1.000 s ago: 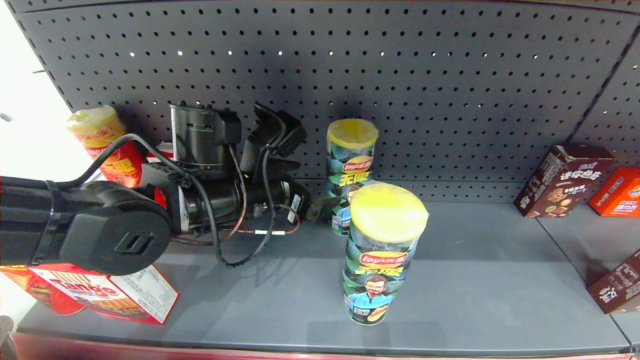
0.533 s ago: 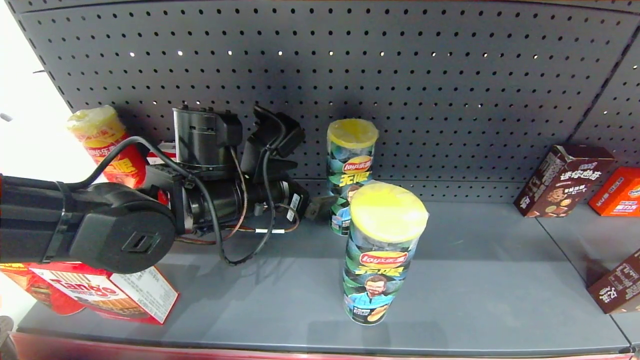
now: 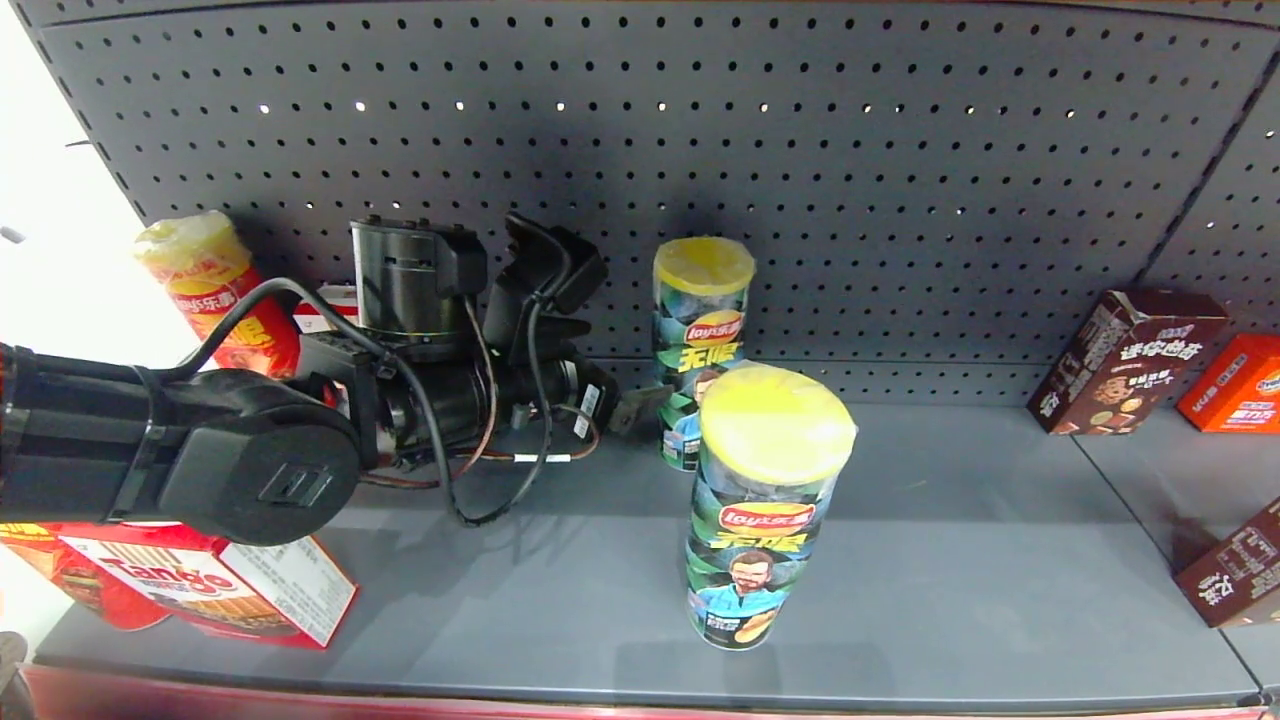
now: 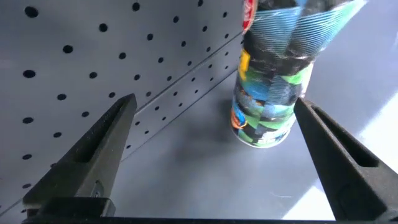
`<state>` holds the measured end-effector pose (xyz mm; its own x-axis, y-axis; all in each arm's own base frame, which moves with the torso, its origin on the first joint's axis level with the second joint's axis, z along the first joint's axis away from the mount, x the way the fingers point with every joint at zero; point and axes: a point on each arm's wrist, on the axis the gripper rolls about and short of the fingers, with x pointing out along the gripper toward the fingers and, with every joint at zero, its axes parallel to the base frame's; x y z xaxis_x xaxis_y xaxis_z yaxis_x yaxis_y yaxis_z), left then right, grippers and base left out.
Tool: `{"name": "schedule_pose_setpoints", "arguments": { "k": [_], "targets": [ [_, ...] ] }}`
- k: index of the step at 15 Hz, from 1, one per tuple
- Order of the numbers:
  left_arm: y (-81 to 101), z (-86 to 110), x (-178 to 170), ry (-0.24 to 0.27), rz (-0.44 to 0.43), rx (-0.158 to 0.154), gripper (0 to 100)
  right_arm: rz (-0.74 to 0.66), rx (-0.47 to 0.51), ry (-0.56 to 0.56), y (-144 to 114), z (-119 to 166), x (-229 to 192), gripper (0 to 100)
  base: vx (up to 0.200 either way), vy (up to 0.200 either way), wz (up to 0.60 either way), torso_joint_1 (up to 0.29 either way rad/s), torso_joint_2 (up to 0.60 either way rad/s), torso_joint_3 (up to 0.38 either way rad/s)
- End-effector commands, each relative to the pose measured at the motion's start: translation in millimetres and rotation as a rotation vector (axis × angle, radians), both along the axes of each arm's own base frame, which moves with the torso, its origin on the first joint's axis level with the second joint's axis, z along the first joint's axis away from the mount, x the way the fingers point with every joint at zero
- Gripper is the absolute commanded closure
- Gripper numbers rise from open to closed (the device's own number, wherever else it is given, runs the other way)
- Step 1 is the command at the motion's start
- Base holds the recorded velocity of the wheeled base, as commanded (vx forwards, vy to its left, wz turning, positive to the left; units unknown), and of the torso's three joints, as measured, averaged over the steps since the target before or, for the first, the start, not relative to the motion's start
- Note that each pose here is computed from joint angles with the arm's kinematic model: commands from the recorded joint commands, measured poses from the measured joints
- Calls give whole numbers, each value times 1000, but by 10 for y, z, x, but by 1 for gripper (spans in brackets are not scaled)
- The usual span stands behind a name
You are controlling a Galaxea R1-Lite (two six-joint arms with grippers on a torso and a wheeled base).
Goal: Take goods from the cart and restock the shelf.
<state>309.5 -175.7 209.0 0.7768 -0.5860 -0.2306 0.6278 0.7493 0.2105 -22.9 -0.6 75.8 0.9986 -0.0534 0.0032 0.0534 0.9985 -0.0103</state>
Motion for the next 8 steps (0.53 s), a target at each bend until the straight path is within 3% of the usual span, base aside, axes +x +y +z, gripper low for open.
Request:
{"name": "schedule_pose_setpoints", "arguments": {
  "k": [1, 8],
  "targets": [
    [16, -9, 18, 4, 6, 0, 0, -2, 0, 0, 0, 0, 0, 0, 0, 0, 0, 0, 0, 0],
    [99, -27, -14, -2, 39, 5, 0, 0, 0, 0, 0, 0, 0, 0, 0, 0, 0, 0, 0, 0]
  ]
}}
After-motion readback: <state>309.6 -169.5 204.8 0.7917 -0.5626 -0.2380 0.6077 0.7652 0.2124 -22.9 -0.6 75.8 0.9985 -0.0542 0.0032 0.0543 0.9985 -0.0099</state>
